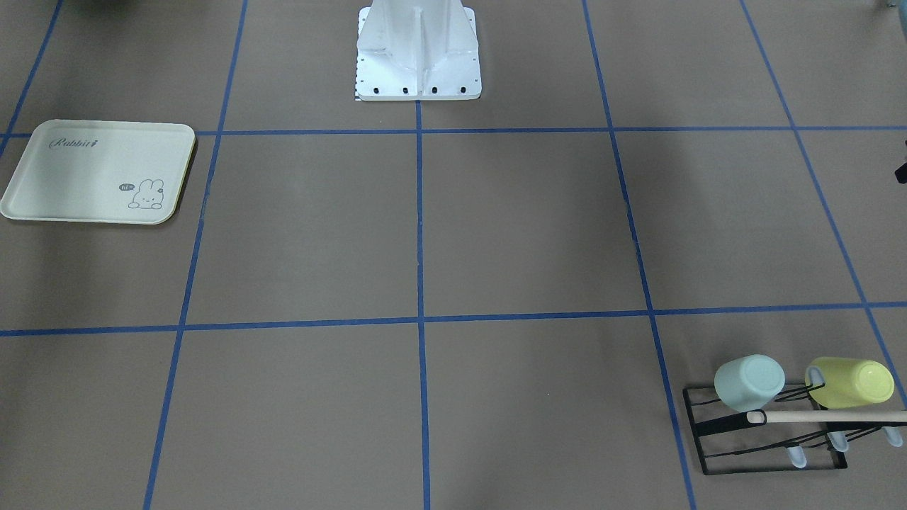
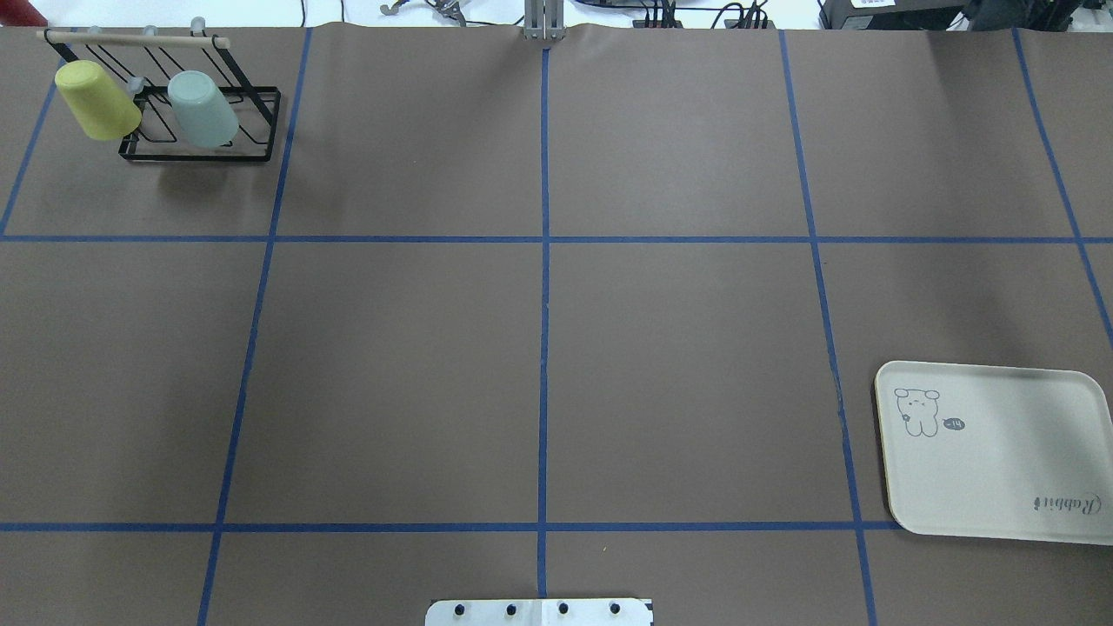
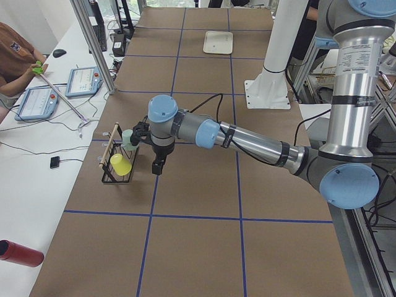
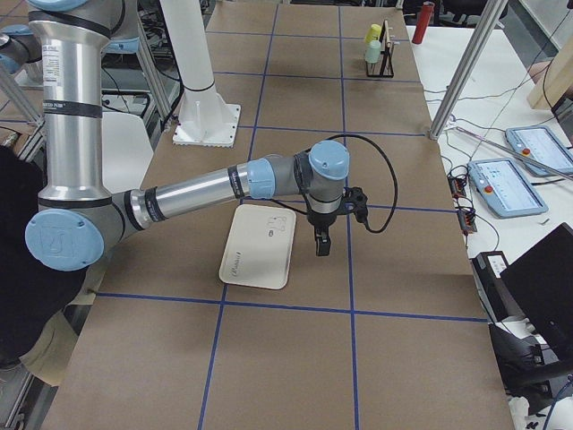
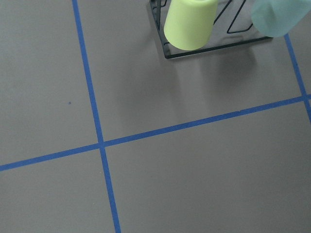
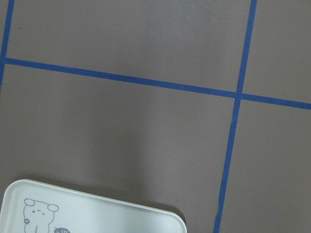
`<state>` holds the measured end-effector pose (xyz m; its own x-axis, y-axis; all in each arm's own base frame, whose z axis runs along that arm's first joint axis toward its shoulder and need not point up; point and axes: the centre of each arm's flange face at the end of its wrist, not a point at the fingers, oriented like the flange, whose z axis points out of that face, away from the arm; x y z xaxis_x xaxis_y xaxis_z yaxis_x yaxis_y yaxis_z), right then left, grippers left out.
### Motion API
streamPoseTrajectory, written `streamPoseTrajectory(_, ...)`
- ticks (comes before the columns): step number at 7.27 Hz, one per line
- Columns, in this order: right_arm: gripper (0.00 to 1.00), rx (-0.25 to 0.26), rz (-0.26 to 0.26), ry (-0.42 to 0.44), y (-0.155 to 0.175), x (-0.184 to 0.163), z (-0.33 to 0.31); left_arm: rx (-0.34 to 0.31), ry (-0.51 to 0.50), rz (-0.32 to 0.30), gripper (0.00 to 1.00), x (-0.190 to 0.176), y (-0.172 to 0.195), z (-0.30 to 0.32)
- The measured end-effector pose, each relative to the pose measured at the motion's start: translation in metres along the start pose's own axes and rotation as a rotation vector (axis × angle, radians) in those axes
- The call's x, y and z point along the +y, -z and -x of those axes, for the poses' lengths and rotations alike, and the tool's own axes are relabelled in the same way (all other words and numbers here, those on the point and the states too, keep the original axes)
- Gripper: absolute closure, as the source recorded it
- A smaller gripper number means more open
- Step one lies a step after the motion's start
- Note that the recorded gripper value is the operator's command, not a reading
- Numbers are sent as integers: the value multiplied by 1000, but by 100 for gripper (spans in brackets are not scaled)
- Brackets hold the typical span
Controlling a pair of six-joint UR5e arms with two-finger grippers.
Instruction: Left arm grabs green cup and hands to right arm on tray
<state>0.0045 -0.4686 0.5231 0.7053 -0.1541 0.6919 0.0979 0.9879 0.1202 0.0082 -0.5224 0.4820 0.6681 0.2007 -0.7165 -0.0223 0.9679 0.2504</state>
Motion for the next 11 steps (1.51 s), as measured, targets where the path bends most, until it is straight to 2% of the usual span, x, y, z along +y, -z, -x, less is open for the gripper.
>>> streamPoseTrajectory(2, 0, -4, -3, 2, 2, 1, 2, -40, 27, -6, 0, -44, -16, -67)
streamPoseTrajectory(3, 0, -4, -2, 4, 1, 1, 2, -50, 4, 2, 0, -58, -27, -97)
streamPoseTrajectory(5, 0, -1, 1, 8, -1, 0, 3, -115, -44, 16, 0, -94, -51, -145)
streamPoseTrajectory(8, 0, -1, 6, 16, -3, -1, 7, -165, -58, 49, 0, -155, -92, -189)
streamPoseTrajectory(11, 0, -3, 8, 18, -4, -1, 8, -185, -40, 92, 0, -196, -135, -198)
